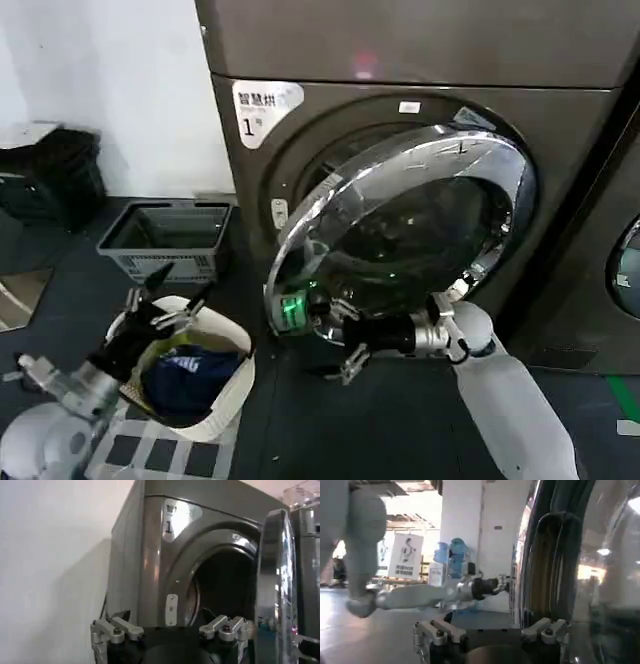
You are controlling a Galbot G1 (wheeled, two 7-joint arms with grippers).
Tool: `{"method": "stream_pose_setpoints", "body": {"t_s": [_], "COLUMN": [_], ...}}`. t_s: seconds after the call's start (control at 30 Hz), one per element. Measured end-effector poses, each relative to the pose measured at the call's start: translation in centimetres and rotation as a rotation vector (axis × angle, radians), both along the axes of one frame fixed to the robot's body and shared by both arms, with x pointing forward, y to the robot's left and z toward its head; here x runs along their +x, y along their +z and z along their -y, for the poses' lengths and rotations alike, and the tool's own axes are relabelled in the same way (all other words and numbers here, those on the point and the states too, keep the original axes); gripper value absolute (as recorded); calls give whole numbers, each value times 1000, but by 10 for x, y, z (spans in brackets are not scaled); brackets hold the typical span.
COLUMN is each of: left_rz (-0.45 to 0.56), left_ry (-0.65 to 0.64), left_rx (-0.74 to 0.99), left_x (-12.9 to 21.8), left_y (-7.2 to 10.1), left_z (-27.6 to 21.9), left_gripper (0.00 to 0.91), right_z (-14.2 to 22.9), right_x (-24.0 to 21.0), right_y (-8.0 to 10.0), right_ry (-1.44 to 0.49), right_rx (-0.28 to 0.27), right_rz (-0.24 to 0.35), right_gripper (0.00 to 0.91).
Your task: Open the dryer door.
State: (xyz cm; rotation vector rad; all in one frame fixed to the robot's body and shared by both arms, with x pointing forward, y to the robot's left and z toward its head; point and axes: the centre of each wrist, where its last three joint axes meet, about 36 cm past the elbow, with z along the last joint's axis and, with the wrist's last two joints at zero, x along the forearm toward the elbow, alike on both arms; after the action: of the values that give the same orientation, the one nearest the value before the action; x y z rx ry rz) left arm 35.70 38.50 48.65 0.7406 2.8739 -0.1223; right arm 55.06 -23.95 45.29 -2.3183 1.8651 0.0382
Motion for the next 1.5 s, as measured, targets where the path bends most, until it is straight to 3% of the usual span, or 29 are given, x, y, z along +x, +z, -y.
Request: {"method": "stream_pose_setpoints", "body": {"t_s": [0.67,1.3,1.5], "left_rz": [-38,-71,-57], "left_ry": [-88,-223,-277], "left_rx": [83,109,119], "left_x": [62,103,110], "left_y": [19,9,14], "left_z": [-20,11,26], "left_gripper": [907,907,907], "right_z": [7,25,30], "right_x": [-15,-36,-42], "right_y": [-4,-5,-2], "right_ry": [13,10,9], "right_rx": [-16,-22,-22], "right_rz": [7,10,17], "right_gripper": [907,907,907]}}
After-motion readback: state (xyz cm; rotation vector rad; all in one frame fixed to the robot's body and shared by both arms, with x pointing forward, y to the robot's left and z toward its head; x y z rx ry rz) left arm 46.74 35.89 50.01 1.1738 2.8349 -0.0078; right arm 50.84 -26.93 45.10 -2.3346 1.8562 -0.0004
